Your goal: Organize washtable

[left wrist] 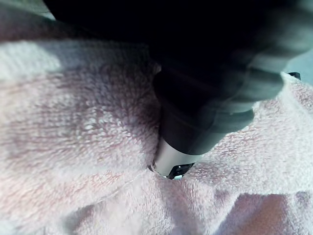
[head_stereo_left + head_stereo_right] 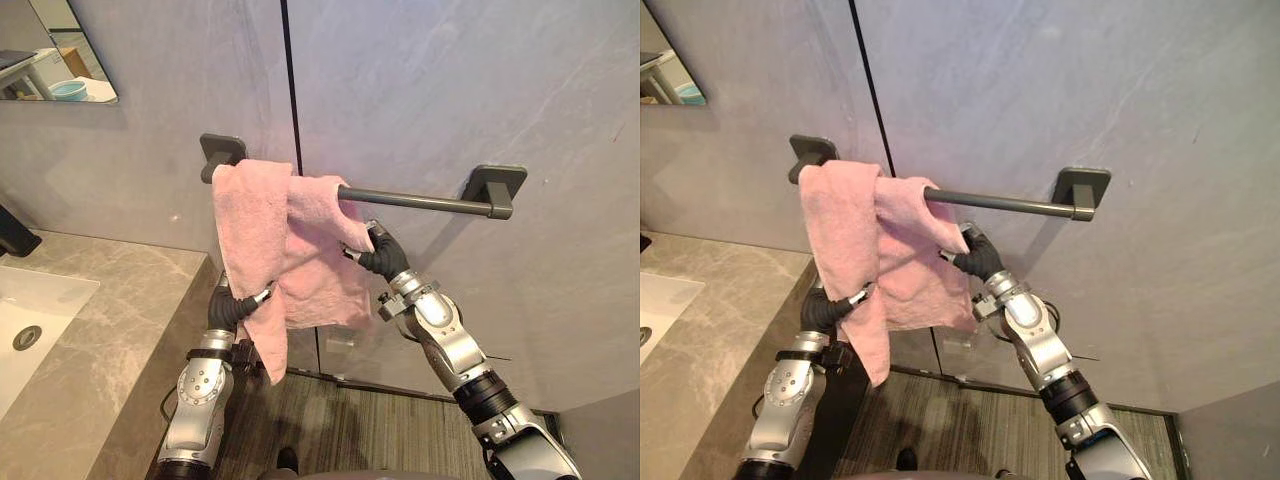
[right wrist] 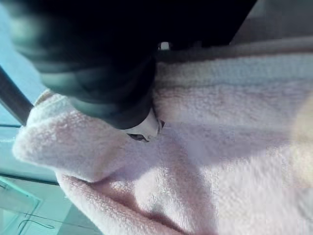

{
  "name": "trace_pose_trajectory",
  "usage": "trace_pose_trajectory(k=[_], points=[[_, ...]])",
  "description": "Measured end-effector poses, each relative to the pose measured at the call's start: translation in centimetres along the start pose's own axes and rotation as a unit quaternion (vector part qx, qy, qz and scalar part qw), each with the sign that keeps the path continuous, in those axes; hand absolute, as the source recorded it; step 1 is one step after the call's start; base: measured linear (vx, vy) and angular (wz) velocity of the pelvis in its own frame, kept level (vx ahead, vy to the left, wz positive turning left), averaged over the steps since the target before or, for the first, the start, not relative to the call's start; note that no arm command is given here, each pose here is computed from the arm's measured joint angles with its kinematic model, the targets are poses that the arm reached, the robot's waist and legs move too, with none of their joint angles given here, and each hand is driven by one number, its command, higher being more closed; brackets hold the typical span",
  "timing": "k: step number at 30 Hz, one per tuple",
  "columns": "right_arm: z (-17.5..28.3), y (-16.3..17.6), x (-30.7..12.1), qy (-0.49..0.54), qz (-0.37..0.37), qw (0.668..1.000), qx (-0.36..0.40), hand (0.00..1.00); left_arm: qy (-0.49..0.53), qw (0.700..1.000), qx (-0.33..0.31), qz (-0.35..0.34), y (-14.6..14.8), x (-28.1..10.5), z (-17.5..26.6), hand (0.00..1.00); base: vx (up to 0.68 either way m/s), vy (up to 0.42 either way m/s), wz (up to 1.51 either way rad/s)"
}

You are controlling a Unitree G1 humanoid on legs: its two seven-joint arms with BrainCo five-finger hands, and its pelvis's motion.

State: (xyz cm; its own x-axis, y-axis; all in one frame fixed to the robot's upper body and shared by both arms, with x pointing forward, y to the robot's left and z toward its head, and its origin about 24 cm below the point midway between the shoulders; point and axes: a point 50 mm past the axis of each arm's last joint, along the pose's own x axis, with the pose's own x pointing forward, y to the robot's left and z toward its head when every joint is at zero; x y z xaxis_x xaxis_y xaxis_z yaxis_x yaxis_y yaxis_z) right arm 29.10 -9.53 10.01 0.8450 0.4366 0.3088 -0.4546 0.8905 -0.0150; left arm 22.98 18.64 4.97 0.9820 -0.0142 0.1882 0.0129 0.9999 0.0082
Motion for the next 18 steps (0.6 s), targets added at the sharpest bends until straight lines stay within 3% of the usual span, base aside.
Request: trace_pose_trajectory(k=[18], points=[[1.6,-1.5,-1.5,-0.051,-0.063,0.996,0.043,1.00,-0.060,0.998,-0.027,-0.018,-1.3,1.0,2.4,1.00,0.00,0.000,-0.03]])
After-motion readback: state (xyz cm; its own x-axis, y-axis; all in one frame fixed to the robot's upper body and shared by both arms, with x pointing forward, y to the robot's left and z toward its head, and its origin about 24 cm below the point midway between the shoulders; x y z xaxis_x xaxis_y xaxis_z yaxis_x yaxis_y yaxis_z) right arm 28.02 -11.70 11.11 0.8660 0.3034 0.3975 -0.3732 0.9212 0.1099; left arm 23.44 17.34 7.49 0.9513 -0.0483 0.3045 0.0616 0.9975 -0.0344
